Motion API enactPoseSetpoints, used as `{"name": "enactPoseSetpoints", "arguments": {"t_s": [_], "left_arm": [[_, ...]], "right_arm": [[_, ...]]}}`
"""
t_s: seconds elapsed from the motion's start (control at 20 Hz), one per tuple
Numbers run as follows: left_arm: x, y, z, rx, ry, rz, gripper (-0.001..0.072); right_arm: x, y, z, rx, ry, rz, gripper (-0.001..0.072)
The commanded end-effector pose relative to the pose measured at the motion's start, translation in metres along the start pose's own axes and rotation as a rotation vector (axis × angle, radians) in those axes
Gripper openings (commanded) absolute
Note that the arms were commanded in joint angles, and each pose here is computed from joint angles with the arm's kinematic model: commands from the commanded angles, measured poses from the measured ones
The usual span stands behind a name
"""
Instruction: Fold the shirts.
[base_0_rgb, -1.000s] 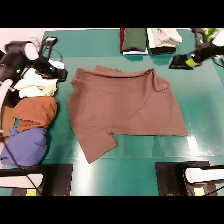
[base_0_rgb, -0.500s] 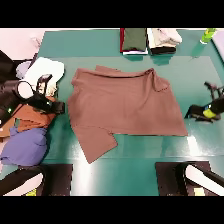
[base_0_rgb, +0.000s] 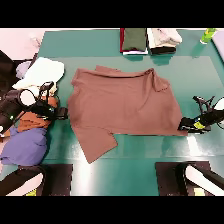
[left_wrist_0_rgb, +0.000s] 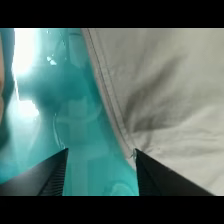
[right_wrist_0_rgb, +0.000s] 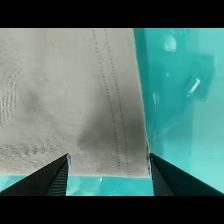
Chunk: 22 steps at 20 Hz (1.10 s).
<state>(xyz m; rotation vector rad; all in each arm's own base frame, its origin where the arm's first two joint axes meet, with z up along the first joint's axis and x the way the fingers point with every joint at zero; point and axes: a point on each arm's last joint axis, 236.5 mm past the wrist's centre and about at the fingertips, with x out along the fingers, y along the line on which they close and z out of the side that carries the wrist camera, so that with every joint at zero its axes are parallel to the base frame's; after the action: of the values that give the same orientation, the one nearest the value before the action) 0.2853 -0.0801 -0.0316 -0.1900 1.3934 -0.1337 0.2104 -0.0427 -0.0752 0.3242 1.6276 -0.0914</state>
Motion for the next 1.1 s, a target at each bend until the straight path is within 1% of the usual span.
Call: {"name": "enactPoseSetpoints", "arguments": {"t_s": [0.0, 0.05, 0.1, 0.15, 0.2, 0.25, 0.3, 0.35, 0.45, 0.5, 0.55, 0.85, 0.9, 1.05], "left_arm": [[0.001, -0.001, -0.004, -0.004, 0.014, -0.006, 0.0498], [0.001, -0.002, -0.004, -0.006, 0.015, -0.009, 0.0498], [0.001, -0.002, -0.004, -0.005, 0.015, -0.010, 0.0498], [0.001, -0.002, -0.005, -0.001, 0.018, -0.012, 0.0498], [0.001, -0.003, -0.005, 0.001, 0.019, -0.016, 0.0498], [0.001, -0.006, -0.007, 0.003, 0.024, -0.026, 0.0498], [0.003, -0.008, -0.009, 0.005, 0.031, -0.037, 0.0499], [0.006, -0.009, -0.013, -0.001, 0.040, -0.046, 0.0499], [0.016, -0.014, -0.022, -0.001, 0.057, -0.079, 0.0505], [0.021, -0.018, -0.025, -0.009, 0.058, -0.104, 0.0605], [0.026, -0.023, -0.025, -0.027, 0.045, -0.132, 0.0651], [0.044, -0.036, -0.023, -0.099, 0.006, -0.214, 0.0648], [0.046, -0.045, -0.025, -0.080, 0.015, -0.249, 0.0599], [0.058, -0.063, -0.042, 0.007, 0.076, -0.260, 0.0597]], "right_arm": [[0.003, 0.000, -0.002, -0.008, 0.007, -0.008, 0.0509], [0.003, 0.001, -0.003, -0.008, 0.012, -0.005, 0.0484], [0.004, 0.001, -0.005, -0.008, 0.023, -0.005, 0.0480], [0.007, 0.000, -0.007, -0.007, 0.044, -0.004, 0.0445], [0.011, 0.000, -0.011, -0.011, 0.073, 0.000, 0.0368], [0.014, 0.000, -0.014, -0.020, 0.094, 0.003, 0.0254], [0.016, 0.000, -0.014, -0.025, 0.106, 0.005, 0.0098], [0.017, 0.000, -0.014, -0.032, 0.106, 0.004, 0.0021], [0.014, 0.000, -0.010, -0.035, 0.080, 0.000, 0.0020], [0.011, 0.000, -0.008, -0.036, 0.058, -0.002, 0.0019], [0.007, 0.000, -0.006, -0.038, 0.041, -0.004, 0.0019], [0.000, 0.001, -0.004, -0.042, 0.009, -0.006, 0.0020], [0.000, 0.001, -0.004, -0.042, 0.010, -0.006, 0.0019], [0.000, 0.001, -0.004, -0.038, 0.010, -0.004, 0.0019]]}}
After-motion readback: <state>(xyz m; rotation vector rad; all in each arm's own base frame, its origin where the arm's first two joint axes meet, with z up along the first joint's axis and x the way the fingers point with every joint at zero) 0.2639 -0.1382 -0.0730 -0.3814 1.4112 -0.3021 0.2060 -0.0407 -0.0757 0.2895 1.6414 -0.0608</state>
